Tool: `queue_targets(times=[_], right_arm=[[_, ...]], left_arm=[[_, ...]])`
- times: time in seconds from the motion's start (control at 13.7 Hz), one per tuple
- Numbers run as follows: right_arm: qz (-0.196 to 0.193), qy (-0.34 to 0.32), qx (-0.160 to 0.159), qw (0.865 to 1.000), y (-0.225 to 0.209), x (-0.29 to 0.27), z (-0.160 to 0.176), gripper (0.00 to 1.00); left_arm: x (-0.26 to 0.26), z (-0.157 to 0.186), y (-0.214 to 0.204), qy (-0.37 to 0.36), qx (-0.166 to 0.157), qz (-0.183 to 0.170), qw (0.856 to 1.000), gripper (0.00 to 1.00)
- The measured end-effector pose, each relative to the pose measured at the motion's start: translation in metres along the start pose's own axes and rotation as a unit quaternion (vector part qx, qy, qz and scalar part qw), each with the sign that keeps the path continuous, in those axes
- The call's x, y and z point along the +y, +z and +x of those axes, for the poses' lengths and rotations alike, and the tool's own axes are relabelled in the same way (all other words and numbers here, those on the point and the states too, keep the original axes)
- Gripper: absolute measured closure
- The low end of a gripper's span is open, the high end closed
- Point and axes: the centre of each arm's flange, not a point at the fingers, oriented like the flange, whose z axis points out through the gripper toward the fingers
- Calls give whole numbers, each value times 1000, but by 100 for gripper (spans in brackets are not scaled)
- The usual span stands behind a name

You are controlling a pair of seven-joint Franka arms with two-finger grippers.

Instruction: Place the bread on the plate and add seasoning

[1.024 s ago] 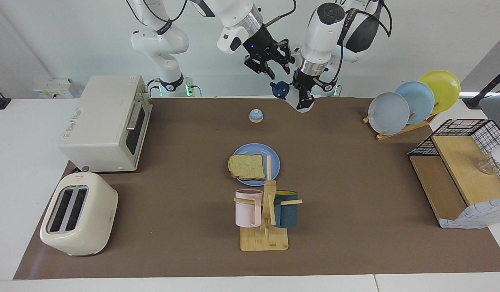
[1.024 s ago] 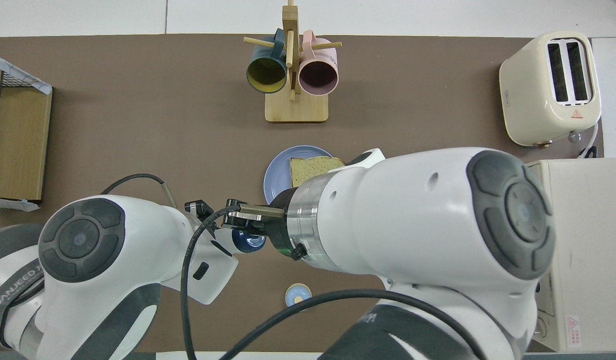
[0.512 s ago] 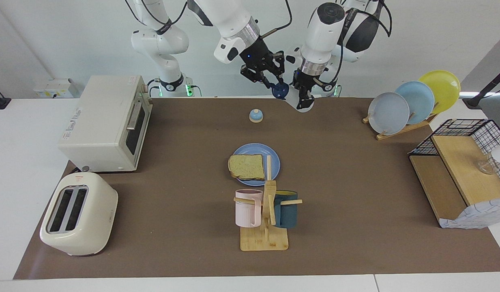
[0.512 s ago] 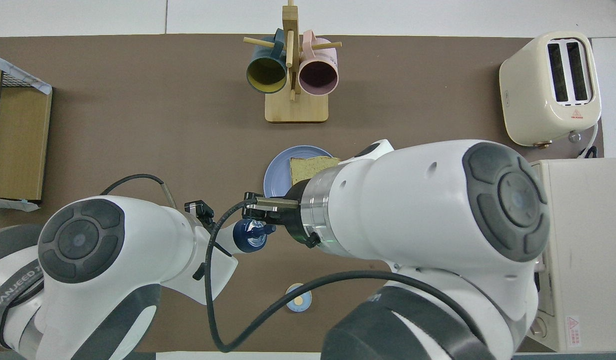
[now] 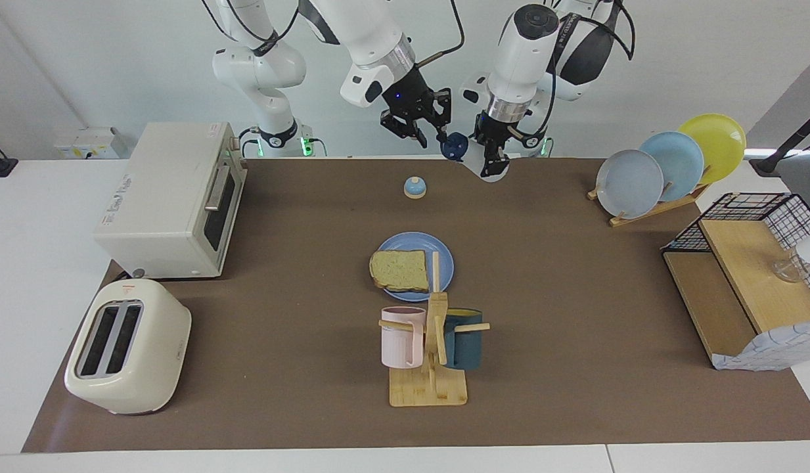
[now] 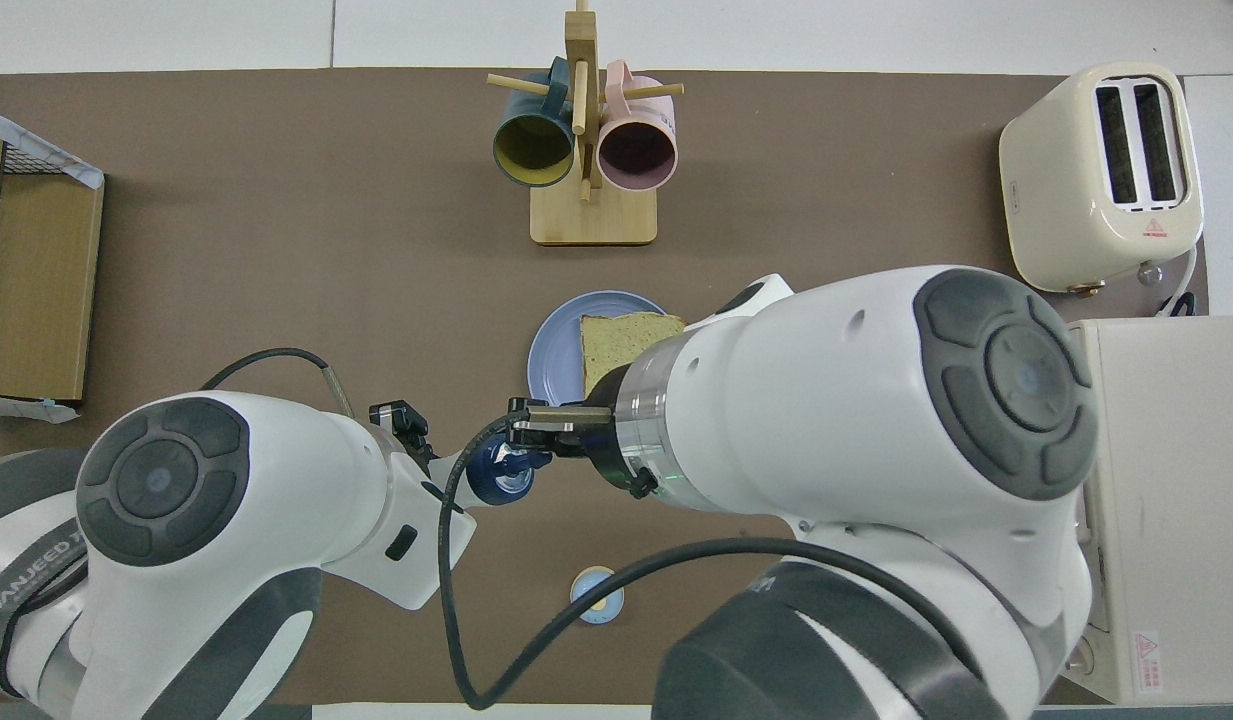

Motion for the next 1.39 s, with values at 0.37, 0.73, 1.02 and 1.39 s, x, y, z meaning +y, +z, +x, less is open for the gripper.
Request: queue_targets(times=[0.37,0.73,1.02,1.39], right_arm=[[-4,-1,-5,1000,5,-4,-7,63],[-5,-3,-7,1000,7,-7,-11,68],[-5,-2,-6,1000,6,-6,-11,89],[4,9,-9,1000,3,-2,-5,90]], left_arm=[[0,0,0,0,0,0,1000,48],[0,0,0,0,1,1,1000,48],[0,0,1,0,-1,1,1000,48],[-1,1,-1,0,4,6,1000,48]])
